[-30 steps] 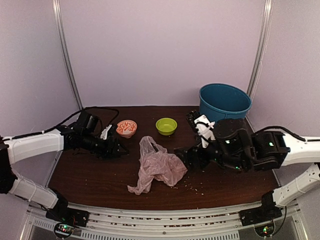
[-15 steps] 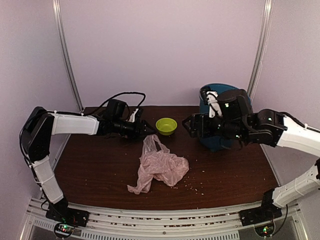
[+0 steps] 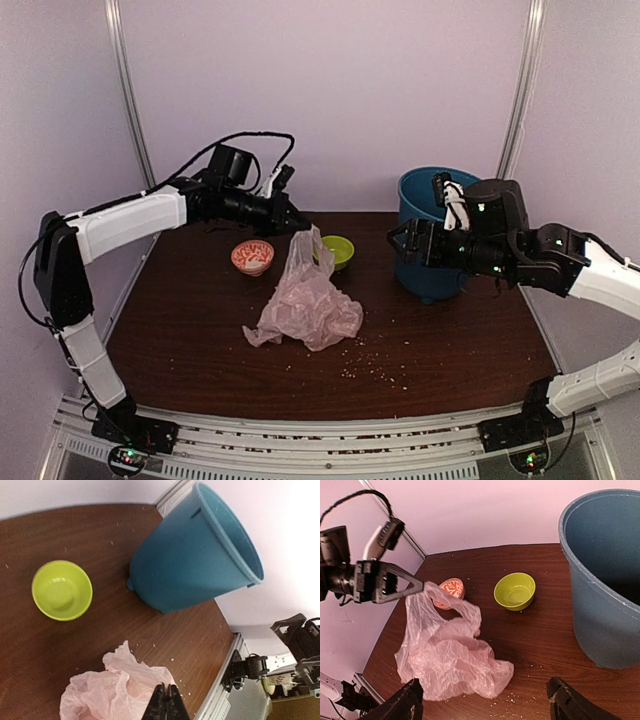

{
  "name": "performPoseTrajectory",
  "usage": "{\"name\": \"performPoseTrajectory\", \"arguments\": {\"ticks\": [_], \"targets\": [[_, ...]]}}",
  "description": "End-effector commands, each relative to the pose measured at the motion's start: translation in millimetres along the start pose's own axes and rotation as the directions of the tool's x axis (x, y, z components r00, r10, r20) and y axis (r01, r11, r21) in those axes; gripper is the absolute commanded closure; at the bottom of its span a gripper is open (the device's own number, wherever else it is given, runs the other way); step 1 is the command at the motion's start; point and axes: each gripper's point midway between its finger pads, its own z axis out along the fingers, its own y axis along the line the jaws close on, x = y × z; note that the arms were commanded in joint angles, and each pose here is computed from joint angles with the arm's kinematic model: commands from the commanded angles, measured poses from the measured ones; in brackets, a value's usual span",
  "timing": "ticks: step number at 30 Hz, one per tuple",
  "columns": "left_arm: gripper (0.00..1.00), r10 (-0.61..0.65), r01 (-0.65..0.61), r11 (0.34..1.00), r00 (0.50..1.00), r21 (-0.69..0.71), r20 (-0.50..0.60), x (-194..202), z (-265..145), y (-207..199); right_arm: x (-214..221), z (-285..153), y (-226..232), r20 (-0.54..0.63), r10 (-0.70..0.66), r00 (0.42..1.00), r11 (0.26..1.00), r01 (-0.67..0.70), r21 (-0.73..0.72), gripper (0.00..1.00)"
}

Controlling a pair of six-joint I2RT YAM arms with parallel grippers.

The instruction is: Put the trash bags into the trash bin

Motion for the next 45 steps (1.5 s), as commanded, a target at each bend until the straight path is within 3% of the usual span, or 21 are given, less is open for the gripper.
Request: {"name": "performPoseTrajectory", "arguments": {"ticks": [1, 4, 8, 16, 21, 22, 25, 26, 31, 36, 39, 42, 45], "targets": [[1.00, 0.257, -0.227, 0.960, 0.944, -0.162, 0.205, -55.5, -72.4, -54.7, -3.5, 1.9, 6.3, 0.005, 0.011, 1.000, 1.000, -0.011, -0.024, 0.14], [1.00, 0.308, -0.291, 0.951, 0.909, -0.104, 0.281, -64.2, -98.2, -94.6, -4.1, 4.2, 10.4, -0.002, 0.010, 1.000, 0.999, -0.010, -0.037, 0.14], [1.00, 0.311, -0.311, 0.949, 0.909, -0.045, 0.277, -27.0, -89.8, -111.8, -7.3, 4.1, 9.9, 0.008, -0.021, 1.000, 0.999, 0.021, -0.032, 0.12], [1.00, 0.367, -0.366, 0.930, 0.929, -0.012, 0.045, 135.2, -8.4, -106.8, -4.3, 7.0, 8.3, -0.018, -0.051, 0.999, 0.998, 0.050, -0.047, 0.12], [1.00, 0.382, -0.382, 0.924, 0.924, 0.027, -0.024, 170.3, 13.8, -110.8, 13.1, 10.5, 5.9, -0.070, -0.042, 0.997, 0.997, 0.038, -0.062, 0.12], [0.96, 0.397, -0.396, 0.918, 0.917, 0.026, -0.028, 170.0, 14.7, -110.9, 18.1, 11.0, 4.3, -0.084, -0.044, 0.995, 0.997, 0.039, -0.061, 0.12], [0.62, 0.462, -0.463, 0.886, 0.883, 0.015, -0.086, 164.0, 14.4, -118.2, 36.8, 13.0, -4.4, -0.143, -0.050, 0.988, 0.998, 0.044, -0.042, 0.12], [0.57, 0.480, -0.481, 0.876, 0.871, 0.010, -0.108, 160.9, 12.8, -121.7, 43.6, 13.3, -7.5, -0.164, -0.046, 0.985, 0.999, 0.041, -0.036, 0.12], [0.43, 0.507, -0.512, 0.859, 0.853, -0.012, -0.122, 137.2, -17.7, -147.7, 79.8, 13.9, -22.8, -0.248, -0.033, 0.968, 0.999, 0.027, -0.026, 0.12], [0.32, 0.423, -0.450, 0.850, 0.893, -0.273, -0.155, 113.1, -60.9, -119.8, 124.6, 20.7, -28.5, -0.370, -0.068, 0.927, 0.997, 0.045, -0.070, 0.12], [0.30, 0.323, -0.373, 0.861, 0.926, -0.346, -0.196, 126.9, -82.4, -101.0, 155.1, 27.2, -29.8, -0.460, -0.094, 0.883, 0.993, 0.051, -0.104, 0.11], [0.27, 0.223, -0.300, 0.895, 0.942, -0.332, -0.250, 162.3, -95.7, -86.2, 174.5, 33.7, -20.3, -0.512, -0.119, 0.851, 0.985, 0.034, -0.171, 0.11], [0.10, 0.153, -0.242, 0.907, 0.952, -0.344, -0.265, 187.6, -112.0, -71.1, 189.0, 41.2, -8.8, -0.539, -0.165, 0.826, 0.969, 0.035, -0.243, 0.10]]}}
